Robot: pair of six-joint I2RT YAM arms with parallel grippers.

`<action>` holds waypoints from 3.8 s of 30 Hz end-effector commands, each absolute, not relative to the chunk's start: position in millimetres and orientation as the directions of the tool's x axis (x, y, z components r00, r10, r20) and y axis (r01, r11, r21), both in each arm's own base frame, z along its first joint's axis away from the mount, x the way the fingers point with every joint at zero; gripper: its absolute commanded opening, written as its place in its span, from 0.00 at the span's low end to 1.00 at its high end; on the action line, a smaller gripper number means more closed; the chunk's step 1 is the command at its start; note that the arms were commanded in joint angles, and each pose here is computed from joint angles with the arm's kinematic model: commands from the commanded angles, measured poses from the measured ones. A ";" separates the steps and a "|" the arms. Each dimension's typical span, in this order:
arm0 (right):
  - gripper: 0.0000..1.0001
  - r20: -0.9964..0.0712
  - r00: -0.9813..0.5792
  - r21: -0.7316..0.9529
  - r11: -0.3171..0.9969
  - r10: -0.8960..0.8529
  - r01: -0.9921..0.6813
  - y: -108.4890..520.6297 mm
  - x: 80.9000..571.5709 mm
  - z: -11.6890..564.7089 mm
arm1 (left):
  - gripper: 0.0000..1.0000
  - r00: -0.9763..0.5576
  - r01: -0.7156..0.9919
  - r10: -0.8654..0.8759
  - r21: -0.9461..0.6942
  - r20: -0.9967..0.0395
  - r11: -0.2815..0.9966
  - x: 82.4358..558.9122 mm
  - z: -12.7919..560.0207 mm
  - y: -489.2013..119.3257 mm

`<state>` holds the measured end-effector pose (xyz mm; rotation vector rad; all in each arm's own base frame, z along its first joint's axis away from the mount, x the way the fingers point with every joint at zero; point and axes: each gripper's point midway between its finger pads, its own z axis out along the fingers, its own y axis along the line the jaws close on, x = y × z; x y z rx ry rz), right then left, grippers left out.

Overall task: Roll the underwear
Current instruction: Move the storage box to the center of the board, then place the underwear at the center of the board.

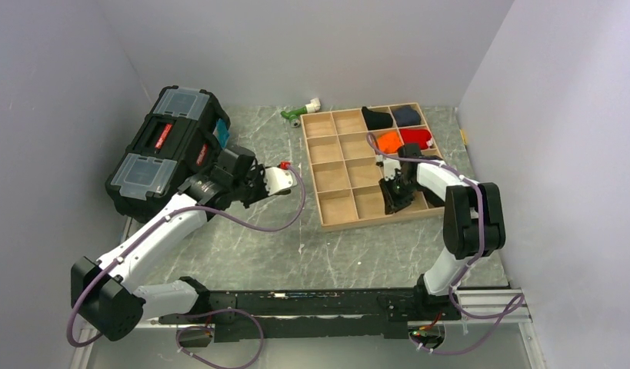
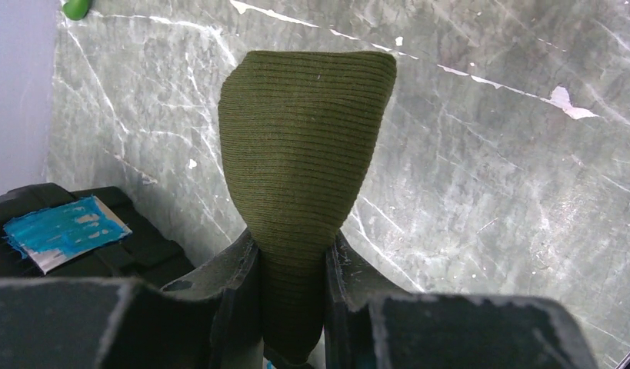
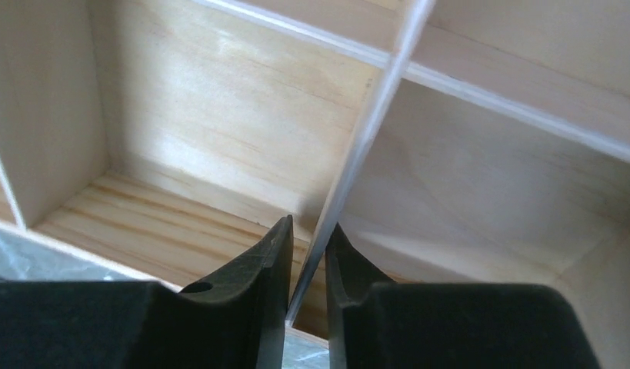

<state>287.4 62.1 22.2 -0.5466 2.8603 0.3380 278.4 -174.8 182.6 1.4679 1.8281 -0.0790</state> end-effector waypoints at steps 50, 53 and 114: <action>0.69 -0.460 -0.691 0.295 0.638 -0.558 -0.712 120.4 255.1 149.2 | 0.00 0.068 0.852 0.703 0.407 -0.708 0.328 291.6 230.6 -212.3; 0.69 -0.484 -0.729 0.249 0.722 -0.484 -0.645 93.9 271.6 155.8 | 0.00 0.102 0.866 0.694 0.407 -0.713 0.290 296.1 233.7 -241.8; 0.51 -0.331 -0.942 0.349 0.919 -0.064 -0.185 -53.7 271.1 64.2 | 0.00 0.074 0.984 0.817 0.174 -0.572 0.033 333.2 37.6 -478.6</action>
